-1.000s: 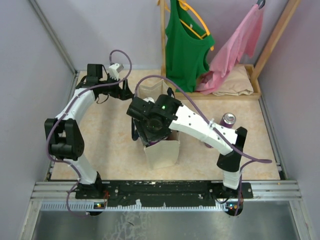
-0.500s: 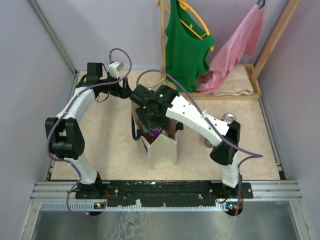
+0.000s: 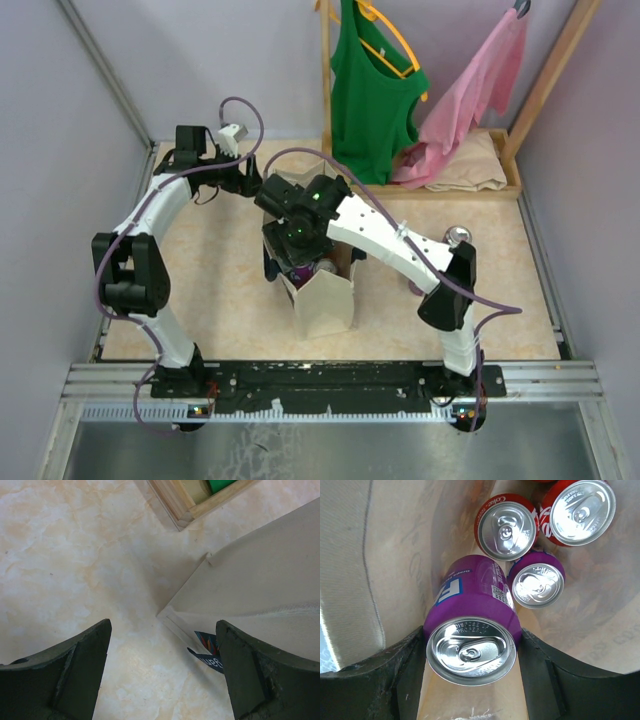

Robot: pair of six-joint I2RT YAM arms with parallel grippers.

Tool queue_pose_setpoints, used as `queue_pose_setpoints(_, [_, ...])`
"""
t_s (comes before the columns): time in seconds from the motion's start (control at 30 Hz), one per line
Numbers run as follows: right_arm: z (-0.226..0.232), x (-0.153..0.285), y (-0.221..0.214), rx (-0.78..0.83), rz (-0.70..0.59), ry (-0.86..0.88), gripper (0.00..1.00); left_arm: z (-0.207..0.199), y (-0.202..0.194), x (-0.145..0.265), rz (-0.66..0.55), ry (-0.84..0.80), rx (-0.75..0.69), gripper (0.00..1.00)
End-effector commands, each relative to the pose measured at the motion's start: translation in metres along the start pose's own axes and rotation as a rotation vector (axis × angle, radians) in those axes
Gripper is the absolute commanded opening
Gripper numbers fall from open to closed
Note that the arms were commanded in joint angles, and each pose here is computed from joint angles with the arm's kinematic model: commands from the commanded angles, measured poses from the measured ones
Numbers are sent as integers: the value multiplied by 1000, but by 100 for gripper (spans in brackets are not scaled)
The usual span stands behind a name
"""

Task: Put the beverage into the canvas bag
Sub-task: Place the drink in the canvas bag.

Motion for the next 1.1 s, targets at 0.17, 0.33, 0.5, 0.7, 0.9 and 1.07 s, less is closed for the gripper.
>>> queue_pose_setpoints(0.17, [15, 31, -1, 20, -100, 74, 0, 1, 5, 0, -23, -21, -11, 90])
queue_pose_setpoints(0.33, [15, 26, 1, 27, -101, 62, 0, 2, 9, -2, -29, -24, -16, 90])
queue_pose_setpoints(0.5, [14, 11, -4, 38, -80, 52, 0, 3, 11, -3, -30, -24, -21, 90])
queue_pose_setpoints(0.7, [7, 0, -8, 31, -83, 35, 0, 3, 10, -4, -29, -24, -18, 90])
queue_pose_setpoints(0.9, [4, -8, -6, 33, -108, 19, 0, 4, 14, -5, -36, -23, -14, 90])
queue_pose_setpoints(1.07, [3, -18, -5, 39, -123, 11, 0, 4, 15, -4, -39, -21, -14, 90])
Point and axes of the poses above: each gripper's point midway between its finger pads, its own x axis back along the fingers, its own z axis along the line the jaws close on, y = z × x, the point moved 6 cm from there along x, back along the fingers, and after that the axes turned 2 degrees about x, right-handed, at the moved point
